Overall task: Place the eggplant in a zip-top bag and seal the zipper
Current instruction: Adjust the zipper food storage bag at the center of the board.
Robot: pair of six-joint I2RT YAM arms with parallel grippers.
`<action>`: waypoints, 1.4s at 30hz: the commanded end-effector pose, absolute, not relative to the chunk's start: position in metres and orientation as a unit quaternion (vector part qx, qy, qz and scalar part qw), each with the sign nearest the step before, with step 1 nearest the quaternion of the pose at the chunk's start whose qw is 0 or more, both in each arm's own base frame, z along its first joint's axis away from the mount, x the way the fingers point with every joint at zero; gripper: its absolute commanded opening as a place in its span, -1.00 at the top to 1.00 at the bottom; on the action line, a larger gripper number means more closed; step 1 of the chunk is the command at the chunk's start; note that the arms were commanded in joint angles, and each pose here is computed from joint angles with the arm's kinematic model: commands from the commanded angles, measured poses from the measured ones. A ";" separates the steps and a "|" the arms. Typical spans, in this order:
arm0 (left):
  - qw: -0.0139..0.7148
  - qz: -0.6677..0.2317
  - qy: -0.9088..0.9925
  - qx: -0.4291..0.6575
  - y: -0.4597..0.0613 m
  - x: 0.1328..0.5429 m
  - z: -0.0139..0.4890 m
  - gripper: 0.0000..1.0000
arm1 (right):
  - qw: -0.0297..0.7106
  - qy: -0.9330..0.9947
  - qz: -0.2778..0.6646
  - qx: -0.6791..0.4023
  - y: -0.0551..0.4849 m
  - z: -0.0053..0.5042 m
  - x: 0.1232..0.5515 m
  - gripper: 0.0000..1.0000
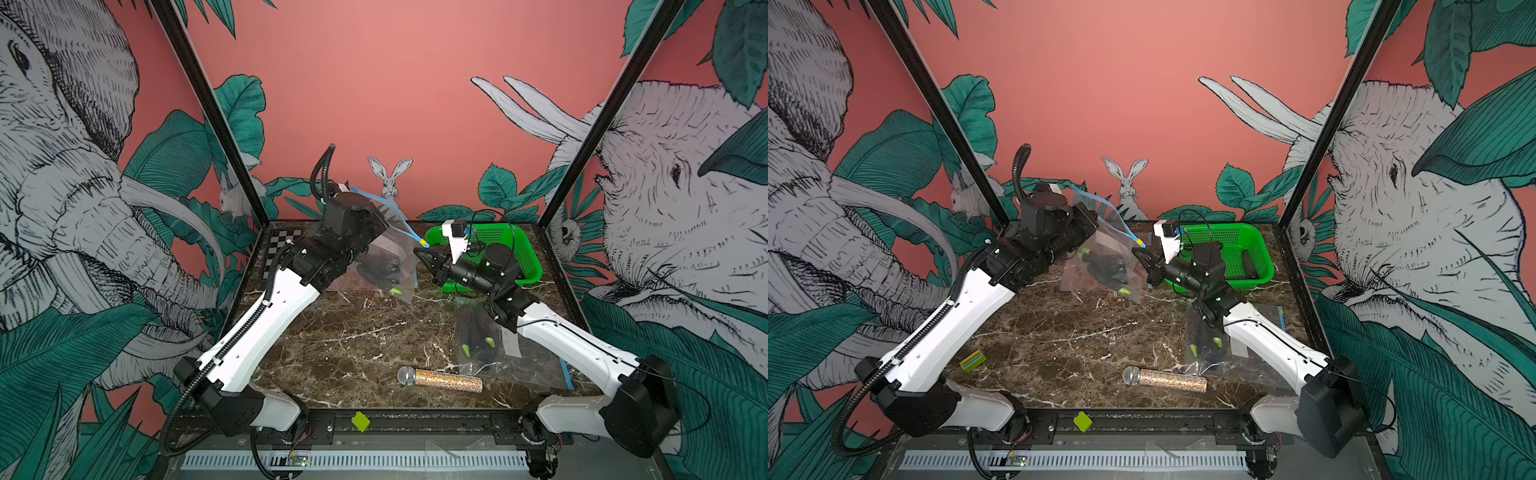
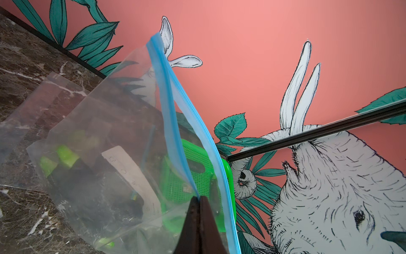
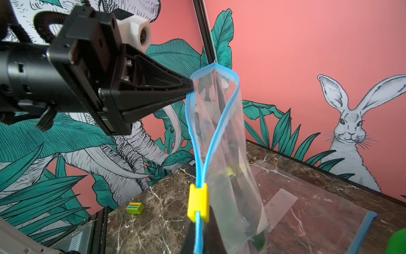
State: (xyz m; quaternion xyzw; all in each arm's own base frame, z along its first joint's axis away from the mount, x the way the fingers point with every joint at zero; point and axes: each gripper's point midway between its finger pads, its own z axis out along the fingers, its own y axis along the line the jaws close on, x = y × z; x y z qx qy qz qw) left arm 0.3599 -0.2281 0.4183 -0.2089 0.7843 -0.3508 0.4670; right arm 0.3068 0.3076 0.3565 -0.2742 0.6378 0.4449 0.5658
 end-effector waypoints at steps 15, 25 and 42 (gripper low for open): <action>0.519 -0.365 0.764 -0.119 -0.225 0.341 0.459 -0.05 | 0.520 0.654 0.398 -0.380 0.292 0.405 0.286 1.00; 0.580 -0.306 0.735 0.173 -0.247 0.299 0.501 -0.23 | 0.450 0.677 0.378 -0.444 0.284 0.400 0.274 1.00; 0.469 -0.381 0.586 0.540 -0.295 0.207 0.483 -0.31 | 0.420 0.683 0.351 -0.484 0.272 0.406 0.258 1.00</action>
